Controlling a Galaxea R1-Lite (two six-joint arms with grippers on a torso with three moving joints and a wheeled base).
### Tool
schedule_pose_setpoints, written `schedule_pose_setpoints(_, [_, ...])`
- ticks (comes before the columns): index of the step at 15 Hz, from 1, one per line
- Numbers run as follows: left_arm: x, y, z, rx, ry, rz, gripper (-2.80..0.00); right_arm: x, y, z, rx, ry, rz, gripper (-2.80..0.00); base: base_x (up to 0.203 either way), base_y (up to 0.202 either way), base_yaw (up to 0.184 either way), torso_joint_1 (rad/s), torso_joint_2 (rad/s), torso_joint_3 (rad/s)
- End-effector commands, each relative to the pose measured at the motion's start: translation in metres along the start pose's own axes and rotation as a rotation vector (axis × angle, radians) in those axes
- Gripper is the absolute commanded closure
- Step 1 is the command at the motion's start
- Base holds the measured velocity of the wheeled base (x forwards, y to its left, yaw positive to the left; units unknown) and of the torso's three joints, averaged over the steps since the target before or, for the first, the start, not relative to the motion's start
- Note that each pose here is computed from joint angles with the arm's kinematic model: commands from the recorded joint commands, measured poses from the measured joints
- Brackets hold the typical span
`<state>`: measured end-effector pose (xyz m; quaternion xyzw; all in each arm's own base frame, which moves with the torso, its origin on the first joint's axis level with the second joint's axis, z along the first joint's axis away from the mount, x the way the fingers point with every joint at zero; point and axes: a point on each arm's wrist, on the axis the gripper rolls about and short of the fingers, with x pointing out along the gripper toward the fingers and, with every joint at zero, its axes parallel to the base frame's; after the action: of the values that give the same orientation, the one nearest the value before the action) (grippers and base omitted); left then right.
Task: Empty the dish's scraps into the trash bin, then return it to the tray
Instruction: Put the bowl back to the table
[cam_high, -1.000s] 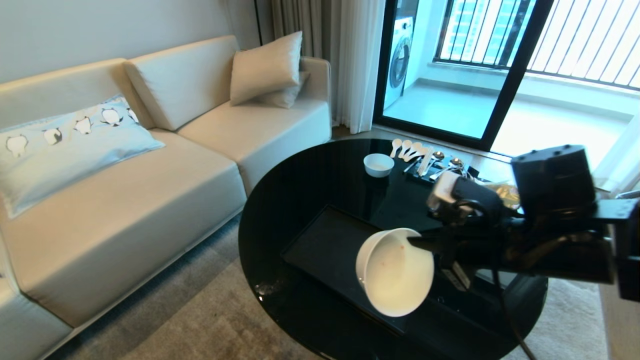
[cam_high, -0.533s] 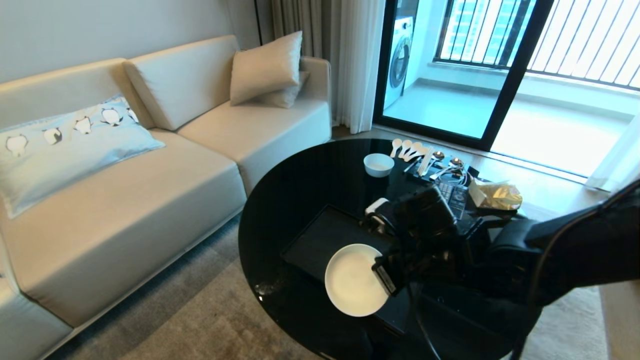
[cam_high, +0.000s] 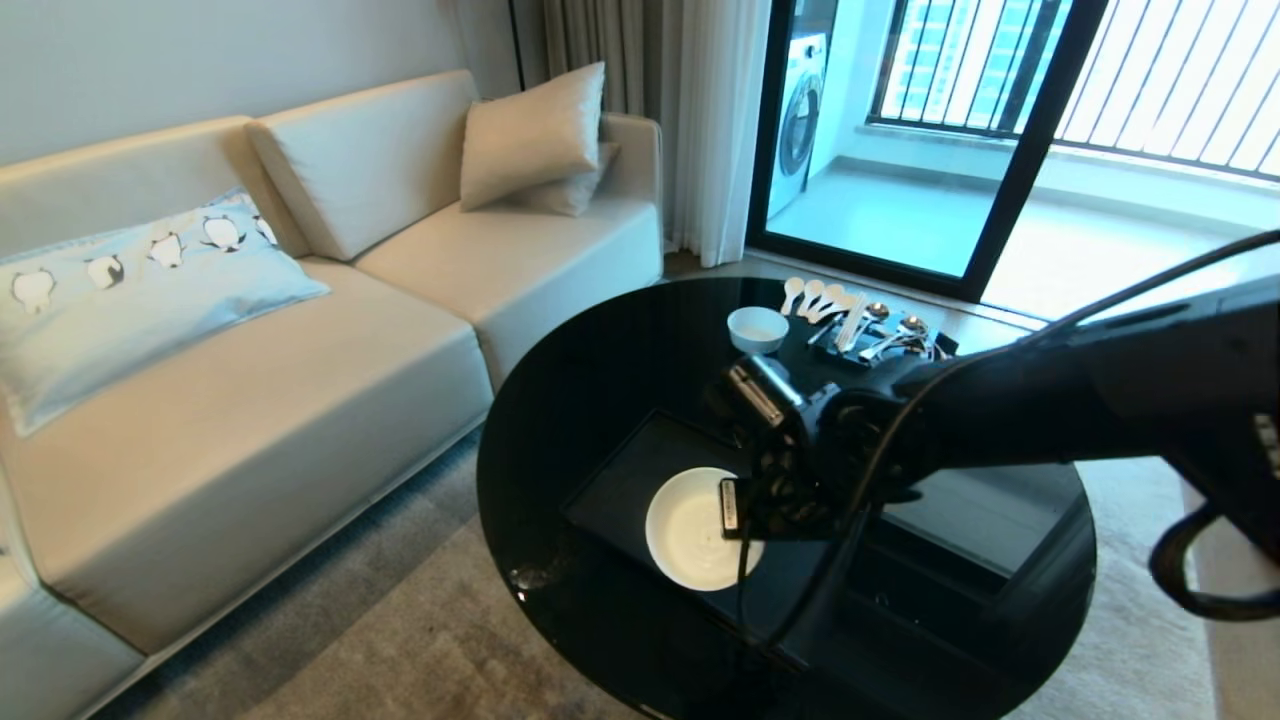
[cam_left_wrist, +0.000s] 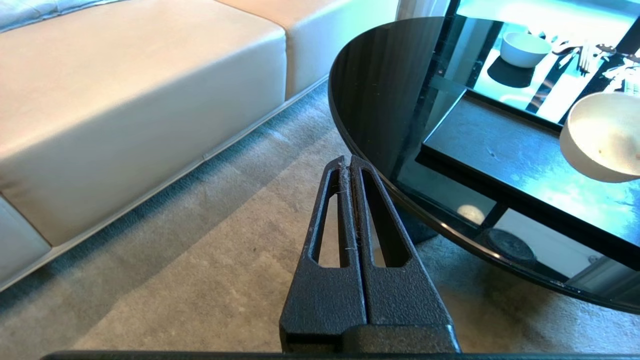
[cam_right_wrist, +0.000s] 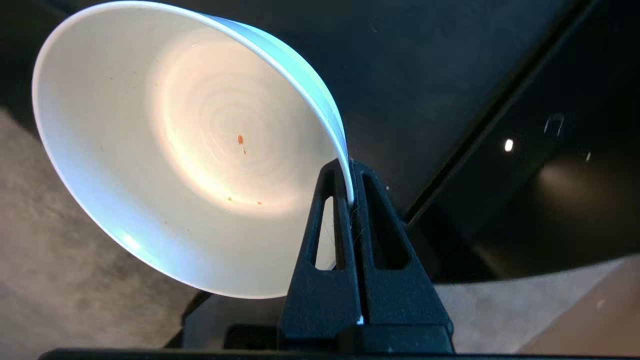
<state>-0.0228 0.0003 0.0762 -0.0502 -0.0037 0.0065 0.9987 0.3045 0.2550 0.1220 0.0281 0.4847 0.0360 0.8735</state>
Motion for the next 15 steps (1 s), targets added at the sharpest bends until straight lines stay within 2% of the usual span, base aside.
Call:
schedule_pose_setpoints(1, [0.000,0.000,0.000,-0.001,-0.001,0.000,0.00,0.028,0.002,0.003,0.141,0.068,-0.071,0.00,0.000,0.000,0.000,0.000,0.00,0.000])
schedule_pose_setpoints(7, [0.000,0.000,0.000,-0.001,-0.001,0.000,0.00,0.064,-0.006,0.022,0.299,0.052,-0.100,0.00,0.000,0.000,0.000,0.000,0.00,0.000])
schedule_pose_setpoints(15, [0.000,0.000,0.000,-0.001,-0.001,0.000,0.00,0.095,-0.034,0.039,0.438,0.047,-0.151,0.00,0.000,0.000,0.000,0.000,0.00,0.000])
